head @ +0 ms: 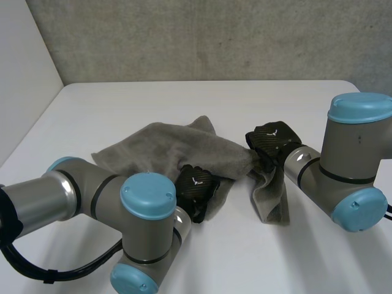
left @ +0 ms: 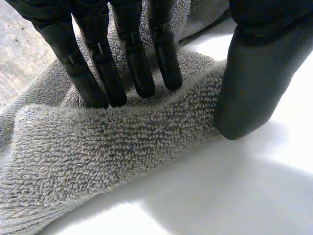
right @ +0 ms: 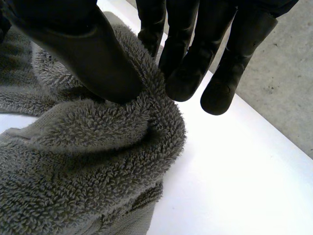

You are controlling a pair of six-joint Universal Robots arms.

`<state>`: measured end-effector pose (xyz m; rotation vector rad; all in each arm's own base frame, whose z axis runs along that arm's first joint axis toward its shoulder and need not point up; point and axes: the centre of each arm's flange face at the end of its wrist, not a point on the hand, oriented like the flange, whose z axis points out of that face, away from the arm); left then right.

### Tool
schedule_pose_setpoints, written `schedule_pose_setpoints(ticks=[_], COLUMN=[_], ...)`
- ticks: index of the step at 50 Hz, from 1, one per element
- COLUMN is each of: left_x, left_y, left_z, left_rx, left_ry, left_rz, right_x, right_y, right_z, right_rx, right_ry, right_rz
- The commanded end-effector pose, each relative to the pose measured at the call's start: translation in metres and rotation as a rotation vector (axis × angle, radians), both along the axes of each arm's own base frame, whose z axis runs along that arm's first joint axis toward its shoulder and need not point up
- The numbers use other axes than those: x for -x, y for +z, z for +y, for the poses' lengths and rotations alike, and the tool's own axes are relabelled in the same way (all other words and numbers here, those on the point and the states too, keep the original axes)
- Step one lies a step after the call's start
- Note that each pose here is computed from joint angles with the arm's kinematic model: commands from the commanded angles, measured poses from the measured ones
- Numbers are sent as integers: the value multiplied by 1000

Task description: Fold the towel.

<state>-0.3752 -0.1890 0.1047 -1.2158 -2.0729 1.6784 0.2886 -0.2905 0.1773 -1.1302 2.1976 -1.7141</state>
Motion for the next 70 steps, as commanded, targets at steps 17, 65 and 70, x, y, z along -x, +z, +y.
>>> schedule_pose_setpoints(ticks=[17,65,70], left_x=[-13,-61,-69], left_y=[57,106,109], left_z=[-26,-94,-53], left_rx=[94,137,71], left_ry=[81,177,156], left_rz=[104,131,159], right_x=[9,13,14], right_y=[34,59,49], right_z=[-4,-3,-1], right_rx=[75,174,161], right_ry=[-26,114,114], right_rz=[-28,389,391])
